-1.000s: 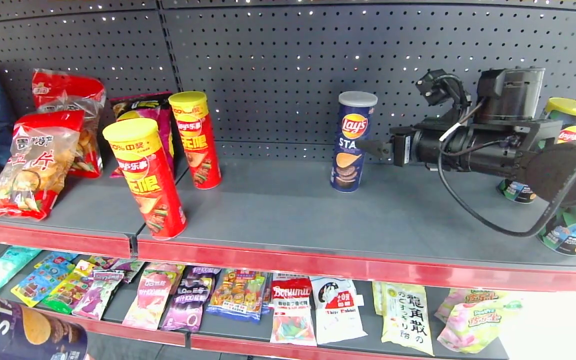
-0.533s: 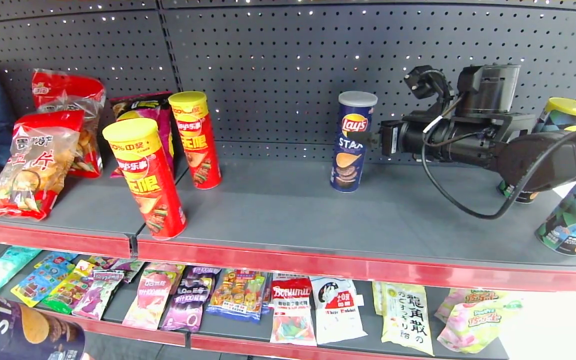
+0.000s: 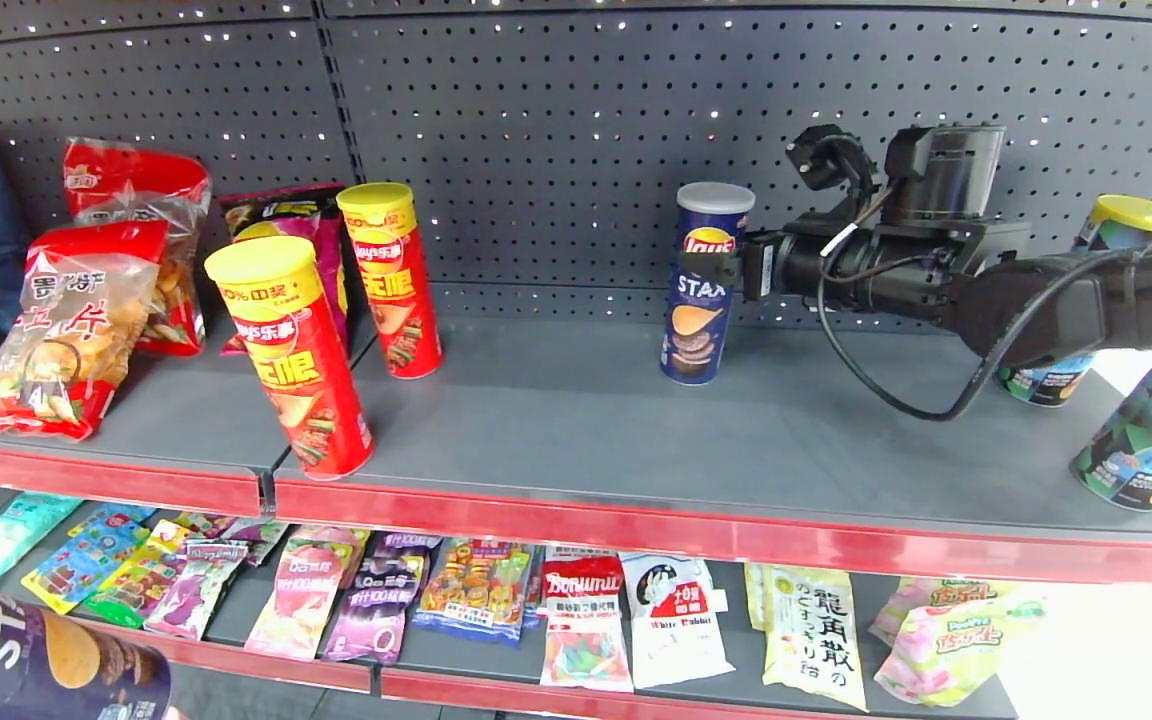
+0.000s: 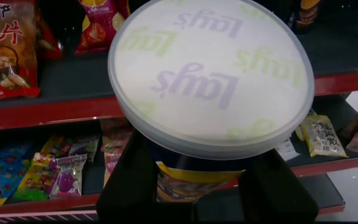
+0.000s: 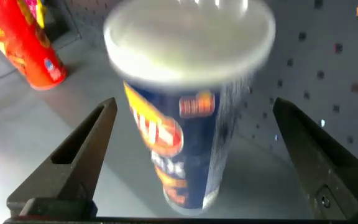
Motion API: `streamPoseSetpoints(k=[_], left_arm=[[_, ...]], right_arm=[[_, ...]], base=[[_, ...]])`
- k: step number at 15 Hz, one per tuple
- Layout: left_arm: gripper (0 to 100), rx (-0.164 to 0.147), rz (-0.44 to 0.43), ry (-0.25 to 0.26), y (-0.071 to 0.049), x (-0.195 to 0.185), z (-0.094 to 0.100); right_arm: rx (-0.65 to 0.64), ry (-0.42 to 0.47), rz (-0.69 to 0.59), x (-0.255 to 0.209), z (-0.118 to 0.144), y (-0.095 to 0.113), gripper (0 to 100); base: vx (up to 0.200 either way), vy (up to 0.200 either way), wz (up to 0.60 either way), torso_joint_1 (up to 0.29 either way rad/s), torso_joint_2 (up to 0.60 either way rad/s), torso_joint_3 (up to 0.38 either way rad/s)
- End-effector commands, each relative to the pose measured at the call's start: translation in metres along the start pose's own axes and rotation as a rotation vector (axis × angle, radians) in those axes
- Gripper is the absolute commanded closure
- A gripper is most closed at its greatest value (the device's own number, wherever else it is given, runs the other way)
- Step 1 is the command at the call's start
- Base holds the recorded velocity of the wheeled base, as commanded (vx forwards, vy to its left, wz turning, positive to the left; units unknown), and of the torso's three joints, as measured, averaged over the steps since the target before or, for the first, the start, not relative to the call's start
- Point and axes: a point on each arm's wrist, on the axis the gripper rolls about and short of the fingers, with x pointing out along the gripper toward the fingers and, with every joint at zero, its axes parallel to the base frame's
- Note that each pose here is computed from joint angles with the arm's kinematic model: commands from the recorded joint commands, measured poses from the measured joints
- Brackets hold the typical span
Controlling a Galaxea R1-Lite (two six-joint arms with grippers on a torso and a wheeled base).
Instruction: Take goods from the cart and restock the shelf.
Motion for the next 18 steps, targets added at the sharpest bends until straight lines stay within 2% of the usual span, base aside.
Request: streamPoseSetpoints(k=[1, 6, 7, 13, 18], left_arm=[[100, 0.0, 0.0, 0.0, 0.0, 0.0, 0.0], [100, -0.001, 0.0, 0.003, 0.0, 0.0, -0.001], [100, -0.001, 0.0, 0.003, 0.0, 0.0, -0.001], [100, -0.001, 0.0, 0.006, 0.0, 0.0, -0.002], [100, 0.0, 0.0, 0.0, 0.0, -0.001, -0.002]], right_arm=[[-0.004, -0.01, 0.002, 0.01, 0.0, -0.002, 0], [-0.004, -0.006, 0.011, 0.019, -0.004, 0.0, 0], [-0.005, -0.008, 0.011, 0.02, -0.004, 0.001, 100], [-0.009, -0.008, 0.011, 0.023, -0.001, 0.007, 100], [-0.013, 0.01, -0.073, -0.037, 0.028, 0.026, 100]], base=[[0.0, 0.0, 0.0, 0.0, 0.0, 0.0], [0.0, 0.0, 0.0, 0.0, 0.0, 0.0], [0.0, 0.0, 0.0, 0.0, 0.0, 0.0], [0.0, 0.0, 0.0, 0.0, 0.0, 0.0], [0.0, 0.0, 0.0, 0.0, 0.0, 0.0]])
